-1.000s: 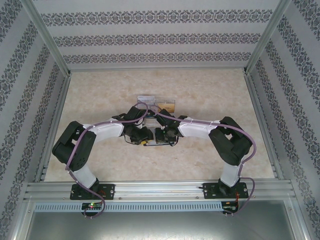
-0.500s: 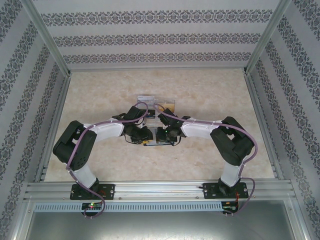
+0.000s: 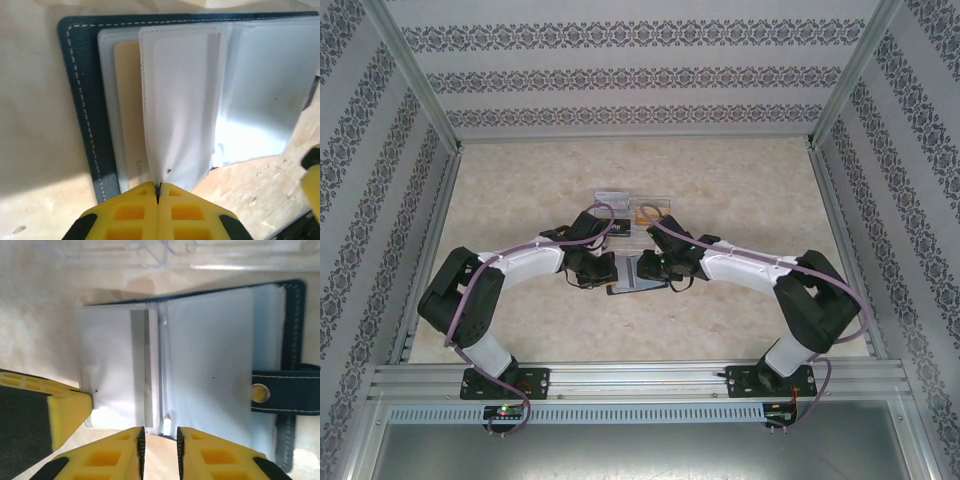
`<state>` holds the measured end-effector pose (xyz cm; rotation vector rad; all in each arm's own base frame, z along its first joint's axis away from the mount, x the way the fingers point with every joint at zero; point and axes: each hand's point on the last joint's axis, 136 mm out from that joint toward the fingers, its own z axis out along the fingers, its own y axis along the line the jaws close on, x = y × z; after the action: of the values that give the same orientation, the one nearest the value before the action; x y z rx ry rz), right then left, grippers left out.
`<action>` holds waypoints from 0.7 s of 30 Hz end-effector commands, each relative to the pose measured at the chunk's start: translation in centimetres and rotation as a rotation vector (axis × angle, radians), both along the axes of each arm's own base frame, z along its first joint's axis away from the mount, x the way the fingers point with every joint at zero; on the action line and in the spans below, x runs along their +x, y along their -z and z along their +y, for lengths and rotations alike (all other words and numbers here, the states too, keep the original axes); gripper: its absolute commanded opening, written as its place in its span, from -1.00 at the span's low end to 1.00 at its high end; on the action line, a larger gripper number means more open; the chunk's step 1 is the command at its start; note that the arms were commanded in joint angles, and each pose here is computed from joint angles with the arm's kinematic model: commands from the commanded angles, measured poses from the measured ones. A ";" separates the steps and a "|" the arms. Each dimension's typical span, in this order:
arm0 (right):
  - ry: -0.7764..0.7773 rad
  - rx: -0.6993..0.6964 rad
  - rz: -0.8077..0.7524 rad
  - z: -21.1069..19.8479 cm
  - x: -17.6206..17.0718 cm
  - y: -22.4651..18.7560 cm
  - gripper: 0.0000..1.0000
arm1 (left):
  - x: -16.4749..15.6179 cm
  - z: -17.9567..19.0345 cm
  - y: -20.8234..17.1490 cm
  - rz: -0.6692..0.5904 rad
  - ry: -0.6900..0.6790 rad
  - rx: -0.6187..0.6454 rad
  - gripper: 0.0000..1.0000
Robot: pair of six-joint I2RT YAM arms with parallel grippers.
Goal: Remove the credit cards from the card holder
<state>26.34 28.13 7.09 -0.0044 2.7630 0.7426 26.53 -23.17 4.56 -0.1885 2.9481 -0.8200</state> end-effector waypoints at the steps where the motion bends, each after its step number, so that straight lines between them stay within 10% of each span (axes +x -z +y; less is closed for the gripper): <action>1: 0.033 -0.033 -0.044 -1.4 0.1 -0.5 -0.46 | -0.4 0.3 -1.5 -0.028 0.035 0.001 -0.89; 9: 0.080 -0.031 -0.096 -3.0 0.2 -2.0 -0.43 | 1.6 -3.8 -3.3 -0.067 0.077 -0.175 -0.23; 21: 0.132 -0.037 -0.113 -5.3 0.3 -2.7 -0.41 | 4.3 -8.6 -4.4 -0.072 0.100 -0.301 0.09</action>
<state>26.77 24.32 10.24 0.0817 2.6335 0.6887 30.22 -30.14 8.08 -0.0469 2.8102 -1.1748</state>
